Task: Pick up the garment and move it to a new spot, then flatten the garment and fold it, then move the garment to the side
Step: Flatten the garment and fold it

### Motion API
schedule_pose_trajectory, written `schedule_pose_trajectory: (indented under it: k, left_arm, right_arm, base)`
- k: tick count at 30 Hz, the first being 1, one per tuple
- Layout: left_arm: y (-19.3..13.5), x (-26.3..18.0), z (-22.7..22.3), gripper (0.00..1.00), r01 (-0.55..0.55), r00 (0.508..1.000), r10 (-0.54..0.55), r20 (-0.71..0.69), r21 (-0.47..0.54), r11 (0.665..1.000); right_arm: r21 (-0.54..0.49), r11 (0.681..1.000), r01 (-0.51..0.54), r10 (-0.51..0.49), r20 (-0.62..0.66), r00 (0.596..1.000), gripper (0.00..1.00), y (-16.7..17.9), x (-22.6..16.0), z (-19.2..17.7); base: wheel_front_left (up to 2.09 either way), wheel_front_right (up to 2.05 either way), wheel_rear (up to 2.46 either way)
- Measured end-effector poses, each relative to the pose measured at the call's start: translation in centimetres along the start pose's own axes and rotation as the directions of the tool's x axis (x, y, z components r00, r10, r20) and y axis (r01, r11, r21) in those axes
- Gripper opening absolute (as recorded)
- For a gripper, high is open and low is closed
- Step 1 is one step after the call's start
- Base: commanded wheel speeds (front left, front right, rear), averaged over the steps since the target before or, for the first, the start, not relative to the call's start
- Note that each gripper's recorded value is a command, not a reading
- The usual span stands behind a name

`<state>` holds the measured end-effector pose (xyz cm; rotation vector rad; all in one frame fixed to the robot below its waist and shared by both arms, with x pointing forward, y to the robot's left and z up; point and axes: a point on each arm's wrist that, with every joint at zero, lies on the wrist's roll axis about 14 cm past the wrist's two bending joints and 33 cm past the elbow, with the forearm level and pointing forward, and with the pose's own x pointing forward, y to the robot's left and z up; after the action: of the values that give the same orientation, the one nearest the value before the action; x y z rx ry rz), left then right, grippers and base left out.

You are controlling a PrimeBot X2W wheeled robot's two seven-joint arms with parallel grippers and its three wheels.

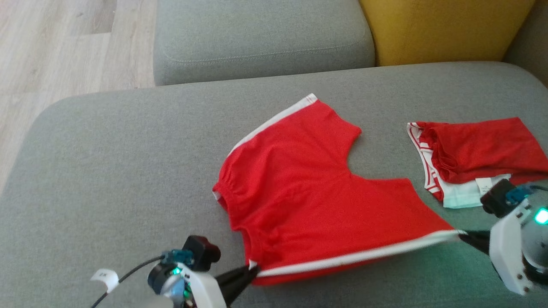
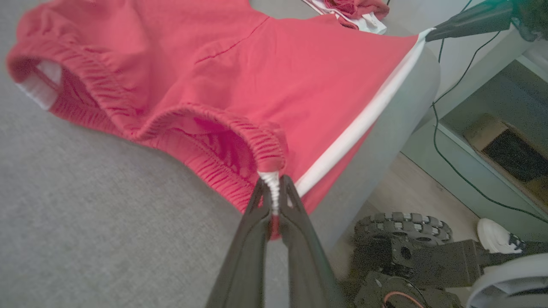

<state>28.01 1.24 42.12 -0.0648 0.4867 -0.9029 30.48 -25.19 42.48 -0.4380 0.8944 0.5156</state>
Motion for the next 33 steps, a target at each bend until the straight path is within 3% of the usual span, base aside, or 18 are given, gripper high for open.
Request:
schedule_pose_trajectory:
  k: [7, 12, 21, 26, 33]
  left_arm:
    - [-2.0, -1.0, -0.7, 0.00, 0.059, 0.998, -0.061, -0.024, -0.074, 0.995]
    - [-1.6, -1.0, 0.7, 0.00, 0.050, 0.999, -0.048, 0.022, -0.079, 0.996]
    - [2.1, -0.6, 6.0, 0.00, -0.019, 0.987, 0.037, 0.159, -0.117, 0.993]
    - [5.1, 0.3, 8.7, 0.00, -0.058, 0.976, 0.077, 0.201, -0.102, 0.993]
    - [8.7, 1.4, 9.2, 0.00, -0.119, 0.969, 0.144, 0.198, -0.132, 0.984]
  right_arm:
    - [0.051, 0.998, -0.043, 0.049, -0.106, 0.993, 0.00, 0.8, -1.7, -2.8]
    - [0.057, 0.998, -0.030, 0.033, -0.062, 0.998, 0.00, -0.1, -1.8, -1.2]
    - [0.011, 1.000, 0.027, -0.028, 0.149, 0.988, 0.00, -4.0, -1.1, 8.5]
    - [-0.032, 0.998, 0.052, -0.045, 0.180, 0.983, 0.00, -6.1, 1.0, 12.9]
    - [-0.115, 0.991, 0.072, -0.051, 0.179, 0.983, 0.00, -7.5, 4.9, 17.5]
  base:
    - [0.00, 0.00, 0.00]
    - [0.00, 0.00, 0.00]
    - [0.00, 0.00, 0.00]
    - [0.00, 0.00, 0.00]
    - [0.00, 0.00, 0.00]
